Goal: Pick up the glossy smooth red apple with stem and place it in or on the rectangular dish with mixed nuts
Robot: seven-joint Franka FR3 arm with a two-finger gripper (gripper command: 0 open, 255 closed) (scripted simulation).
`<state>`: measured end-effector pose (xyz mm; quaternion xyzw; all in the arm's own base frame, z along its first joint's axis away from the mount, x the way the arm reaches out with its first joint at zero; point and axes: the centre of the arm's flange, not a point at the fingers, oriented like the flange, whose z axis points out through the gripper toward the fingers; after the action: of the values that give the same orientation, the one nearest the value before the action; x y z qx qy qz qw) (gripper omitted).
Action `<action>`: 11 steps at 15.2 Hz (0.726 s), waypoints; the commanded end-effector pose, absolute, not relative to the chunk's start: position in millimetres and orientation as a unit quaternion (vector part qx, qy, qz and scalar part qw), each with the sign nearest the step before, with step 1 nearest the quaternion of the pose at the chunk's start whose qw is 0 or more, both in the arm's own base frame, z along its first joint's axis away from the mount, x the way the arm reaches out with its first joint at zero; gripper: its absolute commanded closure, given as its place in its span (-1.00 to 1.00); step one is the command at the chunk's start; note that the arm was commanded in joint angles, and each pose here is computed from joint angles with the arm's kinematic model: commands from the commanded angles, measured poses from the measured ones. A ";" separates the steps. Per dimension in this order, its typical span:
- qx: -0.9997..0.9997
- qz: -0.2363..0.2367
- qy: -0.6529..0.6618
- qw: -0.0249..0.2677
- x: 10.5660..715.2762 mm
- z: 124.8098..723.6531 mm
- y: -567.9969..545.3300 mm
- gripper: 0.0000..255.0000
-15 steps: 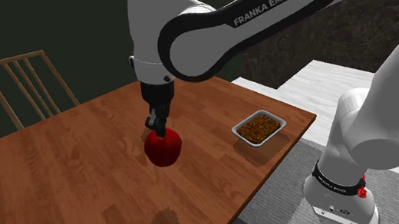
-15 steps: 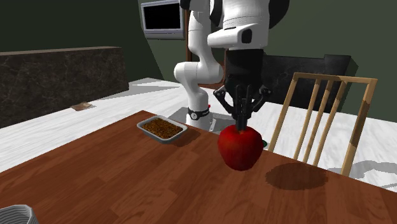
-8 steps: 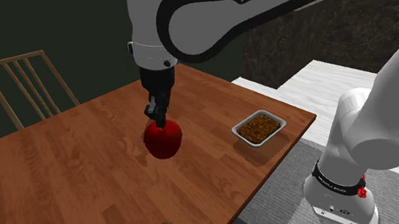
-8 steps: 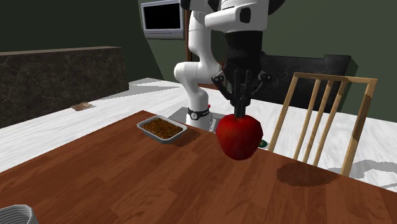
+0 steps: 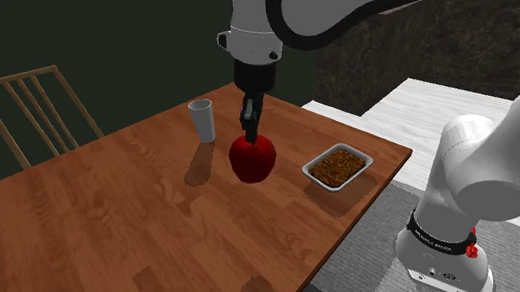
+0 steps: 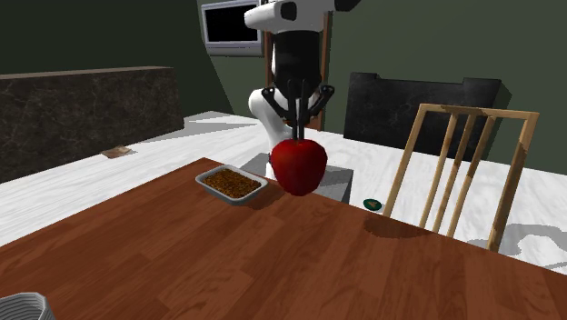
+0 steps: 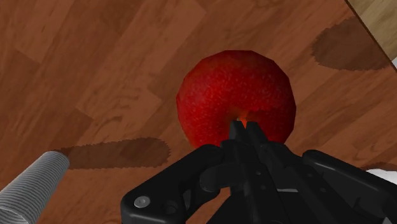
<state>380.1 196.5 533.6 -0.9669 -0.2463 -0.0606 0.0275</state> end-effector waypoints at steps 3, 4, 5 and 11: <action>-0.967 -0.061 -0.247 0.028 357.2 543.1 152.6 1.00; -0.967 -0.061 -0.247 0.028 351.8 545.4 140.7 1.00; -0.967 -0.061 -0.247 0.028 346.4 547.7 128.9 1.00; -0.967 -0.061 -0.247 0.028 314.3 561.6 57.9 1.00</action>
<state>320.0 70.0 556.6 -0.9669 -0.2464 -0.0608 0.0277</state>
